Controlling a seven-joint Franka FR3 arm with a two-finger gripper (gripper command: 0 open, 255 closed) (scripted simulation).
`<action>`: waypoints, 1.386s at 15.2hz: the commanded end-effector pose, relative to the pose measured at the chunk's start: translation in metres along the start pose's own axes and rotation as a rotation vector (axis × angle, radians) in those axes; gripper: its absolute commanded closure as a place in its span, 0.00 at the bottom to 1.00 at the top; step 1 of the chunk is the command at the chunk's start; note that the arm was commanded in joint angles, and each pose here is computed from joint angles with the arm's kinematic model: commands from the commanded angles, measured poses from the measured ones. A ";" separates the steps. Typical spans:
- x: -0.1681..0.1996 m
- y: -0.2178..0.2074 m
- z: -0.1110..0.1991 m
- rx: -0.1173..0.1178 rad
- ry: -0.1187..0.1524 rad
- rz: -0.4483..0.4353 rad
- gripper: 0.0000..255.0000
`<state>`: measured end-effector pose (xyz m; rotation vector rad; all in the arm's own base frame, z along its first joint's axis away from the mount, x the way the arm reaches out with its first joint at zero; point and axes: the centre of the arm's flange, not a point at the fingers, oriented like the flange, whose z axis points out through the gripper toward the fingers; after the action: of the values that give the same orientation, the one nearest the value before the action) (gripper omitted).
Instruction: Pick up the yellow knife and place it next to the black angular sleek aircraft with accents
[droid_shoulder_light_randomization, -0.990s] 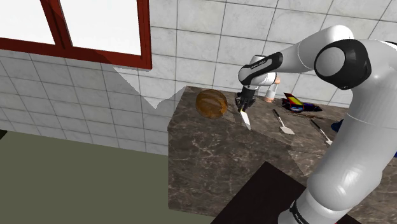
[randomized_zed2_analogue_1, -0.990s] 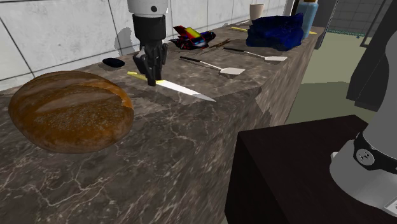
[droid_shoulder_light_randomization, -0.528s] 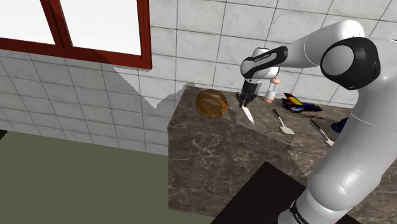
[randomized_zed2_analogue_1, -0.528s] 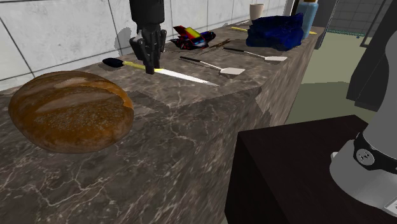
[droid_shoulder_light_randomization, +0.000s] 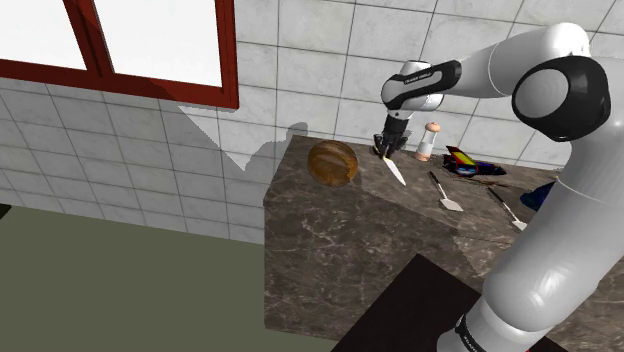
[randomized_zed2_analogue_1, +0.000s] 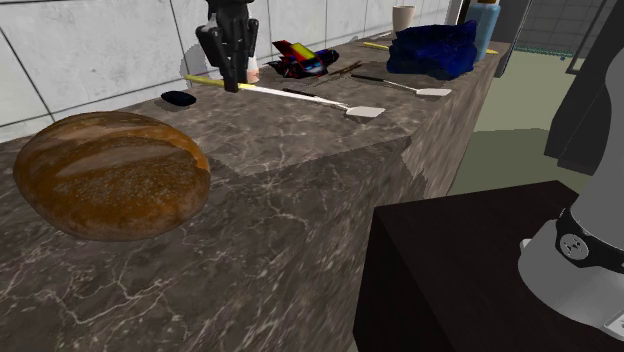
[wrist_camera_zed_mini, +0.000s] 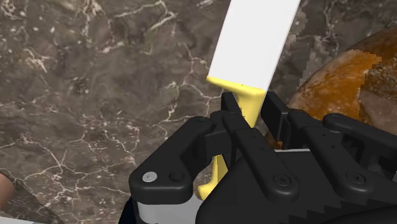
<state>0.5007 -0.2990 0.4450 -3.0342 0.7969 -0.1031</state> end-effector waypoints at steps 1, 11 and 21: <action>0.000 0.000 -0.011 0.000 0.000 0.000 1.00; 0.003 -0.001 -0.064 0.000 0.000 0.000 1.00; 0.009 0.117 -0.068 0.000 0.000 0.000 1.00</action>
<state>0.4537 -0.3935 0.5103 -3.0338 0.7988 -0.1024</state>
